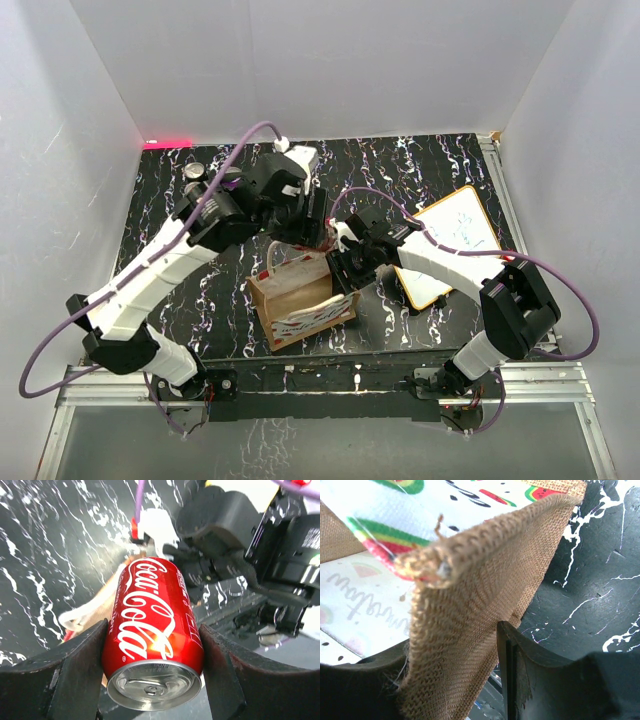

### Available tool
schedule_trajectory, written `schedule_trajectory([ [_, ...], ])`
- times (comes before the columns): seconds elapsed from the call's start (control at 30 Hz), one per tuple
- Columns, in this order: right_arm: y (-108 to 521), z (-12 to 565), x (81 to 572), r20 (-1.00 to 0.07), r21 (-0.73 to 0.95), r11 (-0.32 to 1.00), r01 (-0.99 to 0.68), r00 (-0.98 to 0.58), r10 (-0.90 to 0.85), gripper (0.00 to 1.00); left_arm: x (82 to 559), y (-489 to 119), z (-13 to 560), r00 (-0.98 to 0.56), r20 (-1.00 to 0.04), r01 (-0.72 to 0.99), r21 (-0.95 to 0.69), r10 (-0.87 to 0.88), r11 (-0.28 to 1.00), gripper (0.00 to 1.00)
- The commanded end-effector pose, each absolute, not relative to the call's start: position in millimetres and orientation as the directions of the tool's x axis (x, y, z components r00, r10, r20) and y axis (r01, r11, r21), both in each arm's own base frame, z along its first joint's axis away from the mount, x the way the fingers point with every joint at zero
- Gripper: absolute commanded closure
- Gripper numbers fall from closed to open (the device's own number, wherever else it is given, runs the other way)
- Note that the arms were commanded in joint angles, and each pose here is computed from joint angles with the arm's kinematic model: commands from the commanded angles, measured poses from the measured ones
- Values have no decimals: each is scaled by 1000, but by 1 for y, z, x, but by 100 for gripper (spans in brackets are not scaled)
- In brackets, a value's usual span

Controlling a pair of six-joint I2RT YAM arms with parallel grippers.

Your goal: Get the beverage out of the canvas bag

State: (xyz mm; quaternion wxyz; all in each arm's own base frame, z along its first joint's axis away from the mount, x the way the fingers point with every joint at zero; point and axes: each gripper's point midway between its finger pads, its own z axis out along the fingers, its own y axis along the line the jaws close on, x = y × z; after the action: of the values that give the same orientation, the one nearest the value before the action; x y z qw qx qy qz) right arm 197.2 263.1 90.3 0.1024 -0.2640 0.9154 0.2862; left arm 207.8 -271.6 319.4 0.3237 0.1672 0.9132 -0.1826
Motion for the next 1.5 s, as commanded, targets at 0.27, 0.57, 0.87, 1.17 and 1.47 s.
schedule_trajectory([
  [0.27,268,95,205,-381,476,677,-562,-825,-417,51,278,-200,431,-331,-936,90,-157,-119,984,100],
  [0.57,267,98,208,-392,464,684,-562,-823,-410,51,328,-129,369,-478,-841,-195,-178,-252,965,100],
  [0.87,264,98,210,-402,446,694,-565,-820,-408,51,316,-103,210,-833,-465,-322,-37,-302,946,100],
  [1.17,261,97,210,-406,436,699,-567,-817,-410,51,316,-91,154,-839,-418,-365,-43,-348,930,100],
  [1.47,261,98,211,-413,431,698,-572,-813,-412,51,361,-79,145,-804,-435,-403,-103,-406,909,100],
])
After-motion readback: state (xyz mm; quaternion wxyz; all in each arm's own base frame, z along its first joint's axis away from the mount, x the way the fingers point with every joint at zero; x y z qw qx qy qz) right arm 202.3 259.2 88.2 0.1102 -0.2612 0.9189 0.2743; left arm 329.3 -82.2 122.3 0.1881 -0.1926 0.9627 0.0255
